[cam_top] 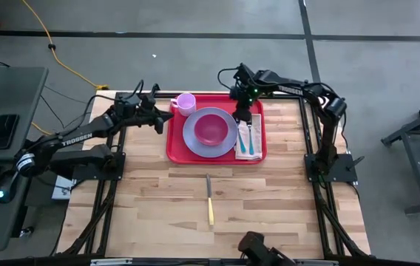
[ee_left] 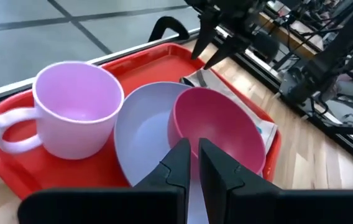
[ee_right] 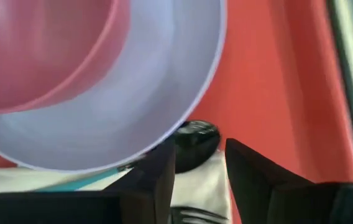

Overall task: Set up tray
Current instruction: Put the blue spoon on the white napkin to the left of the blue fork

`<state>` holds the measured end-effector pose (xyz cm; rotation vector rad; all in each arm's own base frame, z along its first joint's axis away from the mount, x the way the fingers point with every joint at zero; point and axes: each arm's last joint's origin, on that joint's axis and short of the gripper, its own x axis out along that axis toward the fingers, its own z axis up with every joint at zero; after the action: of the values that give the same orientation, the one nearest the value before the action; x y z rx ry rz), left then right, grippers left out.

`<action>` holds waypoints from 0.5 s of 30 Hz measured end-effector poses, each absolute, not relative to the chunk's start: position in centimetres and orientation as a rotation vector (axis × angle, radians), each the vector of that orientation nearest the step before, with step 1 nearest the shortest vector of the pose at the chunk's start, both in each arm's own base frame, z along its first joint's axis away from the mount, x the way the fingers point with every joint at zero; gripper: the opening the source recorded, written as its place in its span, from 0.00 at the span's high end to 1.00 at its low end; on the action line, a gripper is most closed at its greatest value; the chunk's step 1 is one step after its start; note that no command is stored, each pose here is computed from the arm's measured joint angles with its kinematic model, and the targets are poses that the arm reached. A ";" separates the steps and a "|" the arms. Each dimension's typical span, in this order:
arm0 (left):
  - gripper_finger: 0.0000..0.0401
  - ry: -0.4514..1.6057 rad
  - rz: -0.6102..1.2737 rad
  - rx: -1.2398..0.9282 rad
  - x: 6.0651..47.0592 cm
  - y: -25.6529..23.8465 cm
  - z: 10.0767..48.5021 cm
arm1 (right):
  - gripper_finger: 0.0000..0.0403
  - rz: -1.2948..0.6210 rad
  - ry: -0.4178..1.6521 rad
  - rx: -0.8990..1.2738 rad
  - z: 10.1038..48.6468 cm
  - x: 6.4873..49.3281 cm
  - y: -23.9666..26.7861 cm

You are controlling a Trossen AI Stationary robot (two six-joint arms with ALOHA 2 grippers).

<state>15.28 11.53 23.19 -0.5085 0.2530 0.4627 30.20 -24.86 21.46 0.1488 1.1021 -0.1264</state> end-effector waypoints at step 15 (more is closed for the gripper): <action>0.84 0.240 0.464 -0.524 15.3 11.5 23.2 | 0.69 -0.072 1.105 0.093 20.2 30.1 -25.8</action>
<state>15.30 11.54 23.20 -0.5239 0.2400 0.4644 30.09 -25.83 20.17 0.0933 1.1052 -0.0721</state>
